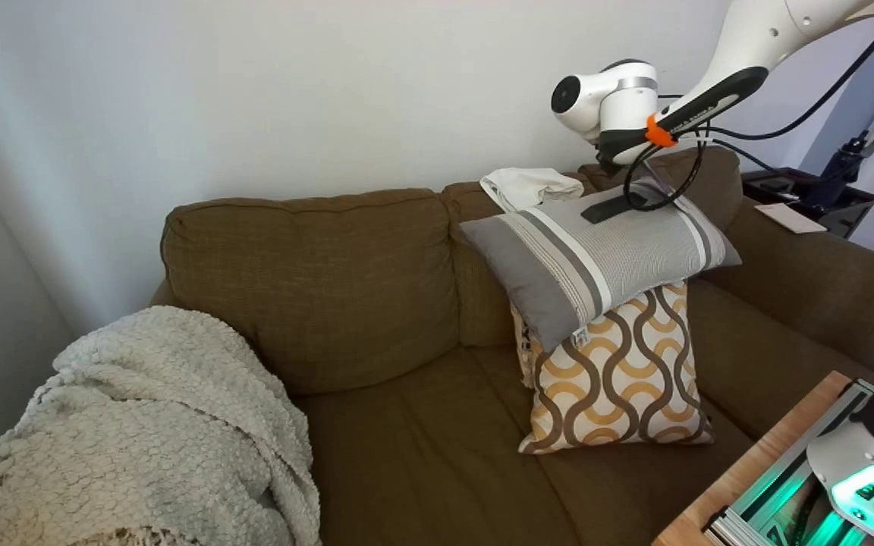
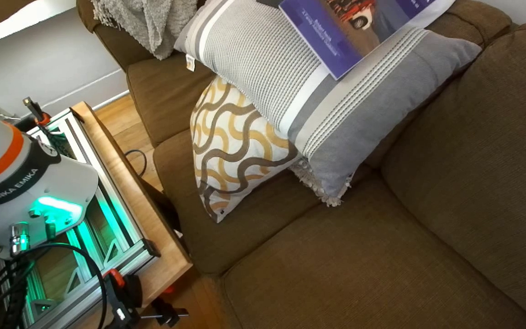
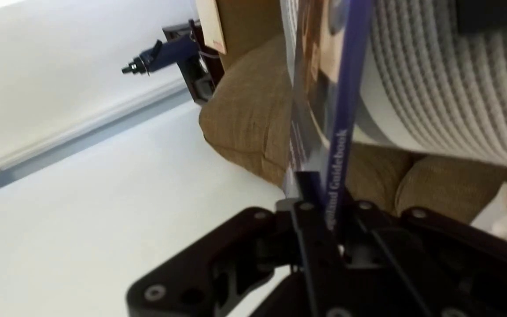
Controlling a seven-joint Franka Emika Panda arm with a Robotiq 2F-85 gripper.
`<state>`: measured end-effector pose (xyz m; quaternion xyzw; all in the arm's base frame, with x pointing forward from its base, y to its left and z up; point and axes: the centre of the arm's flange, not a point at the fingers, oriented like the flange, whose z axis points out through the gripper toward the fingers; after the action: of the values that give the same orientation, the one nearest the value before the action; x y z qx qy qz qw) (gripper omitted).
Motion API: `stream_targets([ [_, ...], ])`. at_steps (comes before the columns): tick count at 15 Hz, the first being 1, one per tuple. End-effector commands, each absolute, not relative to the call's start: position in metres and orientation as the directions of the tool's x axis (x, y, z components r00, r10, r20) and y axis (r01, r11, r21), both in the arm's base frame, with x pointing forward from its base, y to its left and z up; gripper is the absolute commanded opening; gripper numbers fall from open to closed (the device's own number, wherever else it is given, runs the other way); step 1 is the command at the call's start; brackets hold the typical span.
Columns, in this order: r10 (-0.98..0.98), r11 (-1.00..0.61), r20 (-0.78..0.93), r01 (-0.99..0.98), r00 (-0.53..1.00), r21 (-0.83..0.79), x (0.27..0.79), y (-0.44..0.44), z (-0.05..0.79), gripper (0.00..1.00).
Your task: Put the blue book on the backrest of the sofa
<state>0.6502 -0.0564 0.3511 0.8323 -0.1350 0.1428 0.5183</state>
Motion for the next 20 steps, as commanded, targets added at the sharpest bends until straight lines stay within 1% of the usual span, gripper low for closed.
stream_targets([
  [1,0.076,-0.519,0.453,-0.352,0.888,0.779,0.625,-0.032,0.421,0.03],
  [5,0.248,-0.623,0.498,-0.256,0.831,0.739,0.610,-0.003,0.476,0.03],
  [10,0.439,-0.725,0.528,-0.060,0.727,0.686,0.585,0.001,0.497,0.03],
  [14,0.582,-0.739,0.515,0.146,0.629,0.657,0.566,0.004,0.494,0.03],
  [16,0.650,-0.718,0.494,0.254,0.577,0.648,0.571,0.006,0.484,0.03],
  [17,0.599,-0.739,0.525,0.165,0.605,0.653,0.578,0.012,0.484,0.11],
  [20,0.634,-0.726,0.507,0.223,0.584,0.651,0.575,0.013,0.474,0.11],
])
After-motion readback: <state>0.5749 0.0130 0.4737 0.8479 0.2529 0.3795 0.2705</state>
